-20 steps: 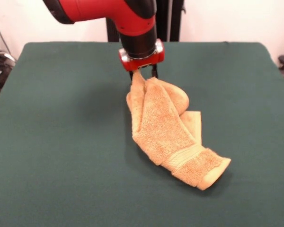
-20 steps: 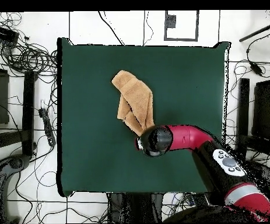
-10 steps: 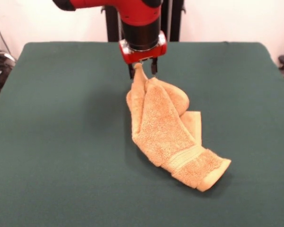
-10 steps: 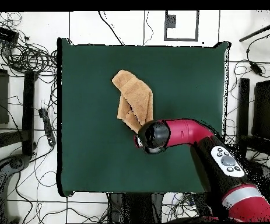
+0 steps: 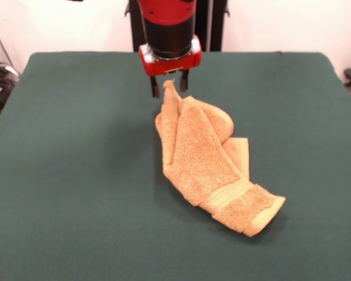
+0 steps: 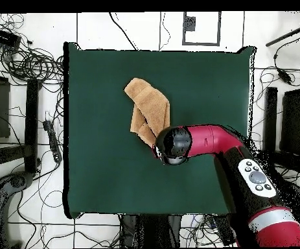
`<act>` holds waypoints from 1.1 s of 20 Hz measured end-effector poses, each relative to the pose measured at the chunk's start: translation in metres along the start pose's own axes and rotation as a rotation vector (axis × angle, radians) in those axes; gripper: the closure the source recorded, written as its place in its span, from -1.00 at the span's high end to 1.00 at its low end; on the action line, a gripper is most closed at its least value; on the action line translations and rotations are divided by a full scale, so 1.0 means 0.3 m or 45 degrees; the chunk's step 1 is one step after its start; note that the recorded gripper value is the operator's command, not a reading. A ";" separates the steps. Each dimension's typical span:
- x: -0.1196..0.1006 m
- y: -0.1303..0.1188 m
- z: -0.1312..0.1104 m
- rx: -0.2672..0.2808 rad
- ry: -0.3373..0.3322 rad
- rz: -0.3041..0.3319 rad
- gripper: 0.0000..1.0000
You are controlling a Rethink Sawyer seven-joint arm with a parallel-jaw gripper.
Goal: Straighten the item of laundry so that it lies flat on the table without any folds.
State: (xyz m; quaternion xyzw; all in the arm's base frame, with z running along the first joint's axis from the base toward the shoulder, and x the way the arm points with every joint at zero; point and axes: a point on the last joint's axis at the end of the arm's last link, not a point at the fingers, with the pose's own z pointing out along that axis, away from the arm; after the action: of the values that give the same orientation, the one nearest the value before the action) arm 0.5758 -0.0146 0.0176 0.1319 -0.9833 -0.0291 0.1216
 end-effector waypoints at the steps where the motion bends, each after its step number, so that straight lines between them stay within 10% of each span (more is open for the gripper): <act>1: -0.009 -0.006 -0.009 0.006 -0.002 0.002 1.00; 22: -0.209 0.049 -0.137 0.107 -0.097 -0.047 1.00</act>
State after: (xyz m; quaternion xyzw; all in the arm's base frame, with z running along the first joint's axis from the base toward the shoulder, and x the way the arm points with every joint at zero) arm 0.6408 0.0153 0.0442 0.1537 -0.9850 0.0050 0.0777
